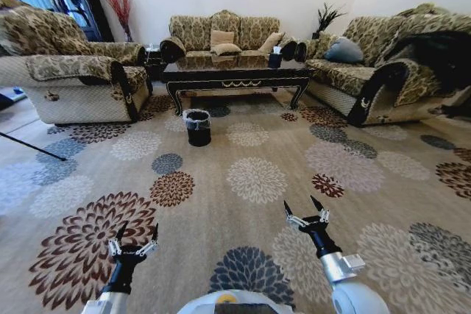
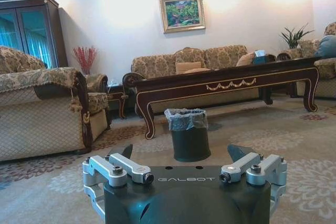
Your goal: Move to the front of the table and pick up the trash from the floor, then place it into the trash bin.
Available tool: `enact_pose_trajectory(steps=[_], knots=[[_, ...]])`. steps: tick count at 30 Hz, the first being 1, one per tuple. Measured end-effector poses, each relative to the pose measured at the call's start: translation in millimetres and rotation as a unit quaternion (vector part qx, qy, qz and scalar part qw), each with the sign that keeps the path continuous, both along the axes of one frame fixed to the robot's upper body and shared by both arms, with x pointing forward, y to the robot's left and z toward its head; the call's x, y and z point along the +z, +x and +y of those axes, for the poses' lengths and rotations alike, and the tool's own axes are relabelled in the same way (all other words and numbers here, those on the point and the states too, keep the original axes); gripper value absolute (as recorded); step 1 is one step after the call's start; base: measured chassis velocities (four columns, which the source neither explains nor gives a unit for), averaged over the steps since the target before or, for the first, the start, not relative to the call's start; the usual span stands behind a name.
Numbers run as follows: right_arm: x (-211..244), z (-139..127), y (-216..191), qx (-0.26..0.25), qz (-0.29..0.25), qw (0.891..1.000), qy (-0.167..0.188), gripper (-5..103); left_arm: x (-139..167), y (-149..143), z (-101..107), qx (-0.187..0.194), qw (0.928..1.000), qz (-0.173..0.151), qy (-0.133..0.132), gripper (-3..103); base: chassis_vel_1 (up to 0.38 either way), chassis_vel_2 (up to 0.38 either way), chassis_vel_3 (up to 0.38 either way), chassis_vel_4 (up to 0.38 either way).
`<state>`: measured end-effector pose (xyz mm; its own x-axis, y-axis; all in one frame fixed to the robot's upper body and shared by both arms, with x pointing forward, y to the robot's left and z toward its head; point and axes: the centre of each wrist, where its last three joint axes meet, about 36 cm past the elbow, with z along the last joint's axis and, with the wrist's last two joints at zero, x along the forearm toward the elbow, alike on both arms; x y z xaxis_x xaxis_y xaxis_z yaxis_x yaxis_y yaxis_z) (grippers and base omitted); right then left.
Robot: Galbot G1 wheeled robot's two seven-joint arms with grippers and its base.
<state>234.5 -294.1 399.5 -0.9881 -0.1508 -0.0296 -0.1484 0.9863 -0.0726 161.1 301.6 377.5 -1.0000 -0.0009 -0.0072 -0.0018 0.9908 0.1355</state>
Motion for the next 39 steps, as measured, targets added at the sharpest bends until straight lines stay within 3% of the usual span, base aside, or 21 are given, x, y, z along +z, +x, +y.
enact_pose_trajectory(steps=[39], knots=[[0.0,0.0,0.0,0.000,0.000,1.000,0.000,100,0.0,0.0,0.0,0.000,1.0000,0.000,0.000,100,0.000,0.000,0.000,0.000]])
